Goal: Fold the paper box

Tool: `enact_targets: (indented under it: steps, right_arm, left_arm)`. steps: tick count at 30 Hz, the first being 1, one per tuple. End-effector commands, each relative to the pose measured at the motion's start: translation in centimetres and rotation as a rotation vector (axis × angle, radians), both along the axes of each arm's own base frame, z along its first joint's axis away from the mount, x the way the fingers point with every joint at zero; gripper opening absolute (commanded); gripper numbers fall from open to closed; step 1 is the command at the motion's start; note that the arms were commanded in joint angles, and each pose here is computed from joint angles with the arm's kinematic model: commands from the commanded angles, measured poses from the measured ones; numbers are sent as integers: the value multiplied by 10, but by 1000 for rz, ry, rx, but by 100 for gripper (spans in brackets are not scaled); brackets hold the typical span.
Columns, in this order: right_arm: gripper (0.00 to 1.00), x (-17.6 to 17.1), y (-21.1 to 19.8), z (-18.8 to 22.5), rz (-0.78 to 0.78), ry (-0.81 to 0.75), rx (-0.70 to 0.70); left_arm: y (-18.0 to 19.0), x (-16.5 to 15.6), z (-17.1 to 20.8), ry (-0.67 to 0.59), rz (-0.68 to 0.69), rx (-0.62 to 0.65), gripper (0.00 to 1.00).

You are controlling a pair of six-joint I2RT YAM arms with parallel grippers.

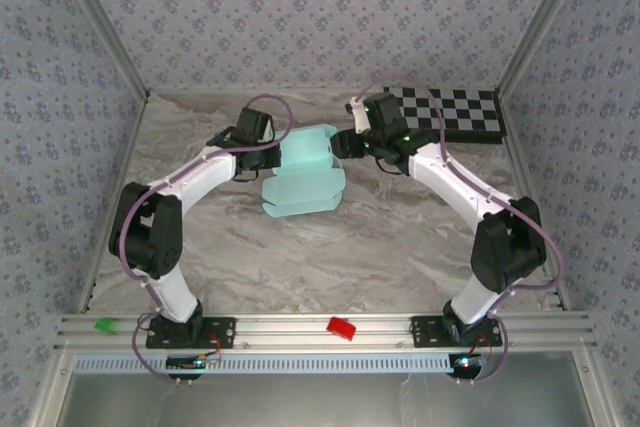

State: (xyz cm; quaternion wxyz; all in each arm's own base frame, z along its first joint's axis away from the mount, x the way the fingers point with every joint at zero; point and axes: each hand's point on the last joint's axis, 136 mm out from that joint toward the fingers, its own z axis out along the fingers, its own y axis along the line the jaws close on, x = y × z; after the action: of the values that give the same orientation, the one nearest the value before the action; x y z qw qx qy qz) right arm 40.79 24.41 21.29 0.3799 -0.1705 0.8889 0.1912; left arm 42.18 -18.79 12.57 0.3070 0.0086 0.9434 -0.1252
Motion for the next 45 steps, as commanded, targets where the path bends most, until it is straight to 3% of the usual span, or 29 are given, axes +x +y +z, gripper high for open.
enact_targets:
  steps: [1, 9, 23, 45]
  right_arm:
    - [61, 5, -19, 3, -95, -26, -1]
    - [58, 17, -38, -24, -129, 48, 26]
    - [57, 13, 0, -43, 126, 88, 109]
    - [57, 10, 35, -60, 255, 142, 102]
  left_arm:
    - [-5, 0, 17, -41, -23, -20, 0]
    - [-4, -1, 18, -41, -22, -21, 0]
    - [-5, -1, 20, -45, -26, -28, 0]
    - [-10, 0, 21, -42, -41, -44, 0]
